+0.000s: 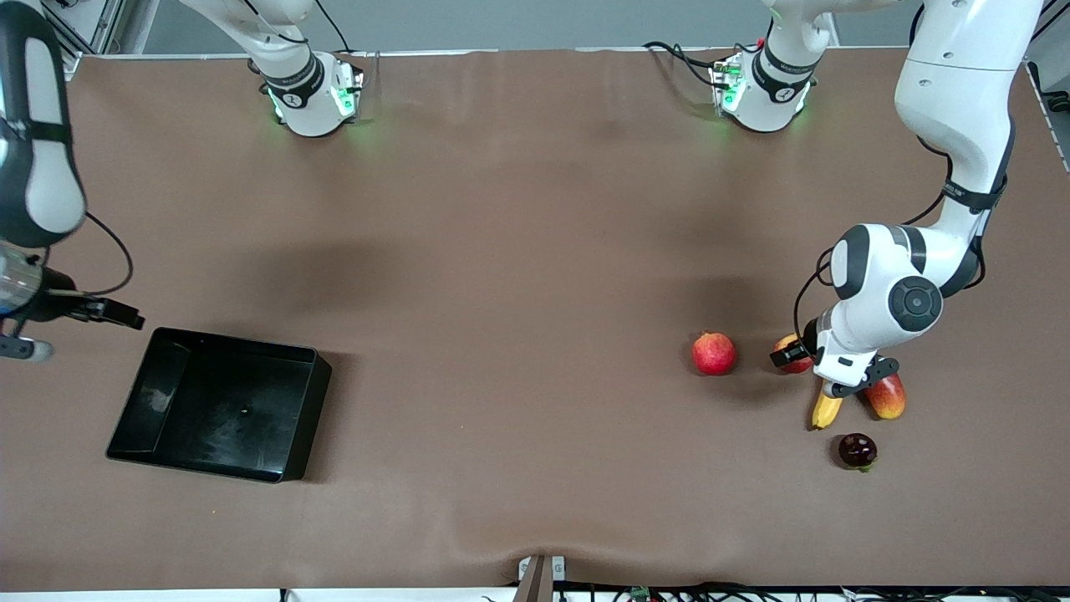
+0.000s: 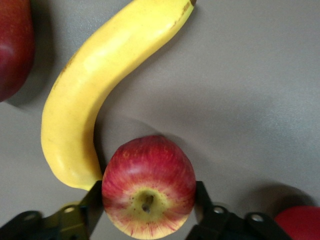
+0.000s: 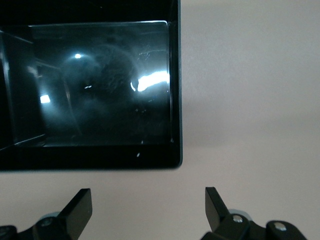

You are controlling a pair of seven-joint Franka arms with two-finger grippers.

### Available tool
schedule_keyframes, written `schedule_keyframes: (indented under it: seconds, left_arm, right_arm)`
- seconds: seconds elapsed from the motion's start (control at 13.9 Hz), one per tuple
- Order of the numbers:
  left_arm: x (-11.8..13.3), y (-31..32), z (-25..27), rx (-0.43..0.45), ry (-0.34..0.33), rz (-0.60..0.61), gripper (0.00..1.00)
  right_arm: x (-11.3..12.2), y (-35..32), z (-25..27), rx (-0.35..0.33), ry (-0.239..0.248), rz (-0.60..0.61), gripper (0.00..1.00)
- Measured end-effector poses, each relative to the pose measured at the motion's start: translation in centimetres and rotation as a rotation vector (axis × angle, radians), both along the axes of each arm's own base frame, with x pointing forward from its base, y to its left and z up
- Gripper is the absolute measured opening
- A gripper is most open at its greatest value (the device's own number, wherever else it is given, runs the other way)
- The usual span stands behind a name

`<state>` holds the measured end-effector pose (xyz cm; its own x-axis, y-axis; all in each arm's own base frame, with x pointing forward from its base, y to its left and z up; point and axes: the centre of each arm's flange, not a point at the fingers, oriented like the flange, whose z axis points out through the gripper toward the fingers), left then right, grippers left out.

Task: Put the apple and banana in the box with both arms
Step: 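Grasp the small red apple with the left gripper while the right gripper reaches the tray, then lift the apple with the left gripper while the right gripper grips the tray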

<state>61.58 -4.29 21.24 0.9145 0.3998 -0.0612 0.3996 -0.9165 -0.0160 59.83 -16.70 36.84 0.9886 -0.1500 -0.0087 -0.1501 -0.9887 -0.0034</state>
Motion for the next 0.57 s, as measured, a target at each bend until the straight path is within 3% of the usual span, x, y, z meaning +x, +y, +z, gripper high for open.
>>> schedule_keyframes:
  seconds: [0.29, 0.57]
  left_arm:
    - [1.2, -0.2, 1.8, -0.003, -0.044, -0.002, 0.71]
    - [3.1, -1.8, 9.8, 0.002, -0.095, -0.031, 0.71]
  right_arm:
    - [0.4, -3.1, -7.0, -0.010, -0.013, 0.037, 1.00]
    - [0.6, -3.3, -9.4, -0.005, -0.009, 0.042, 1.00]
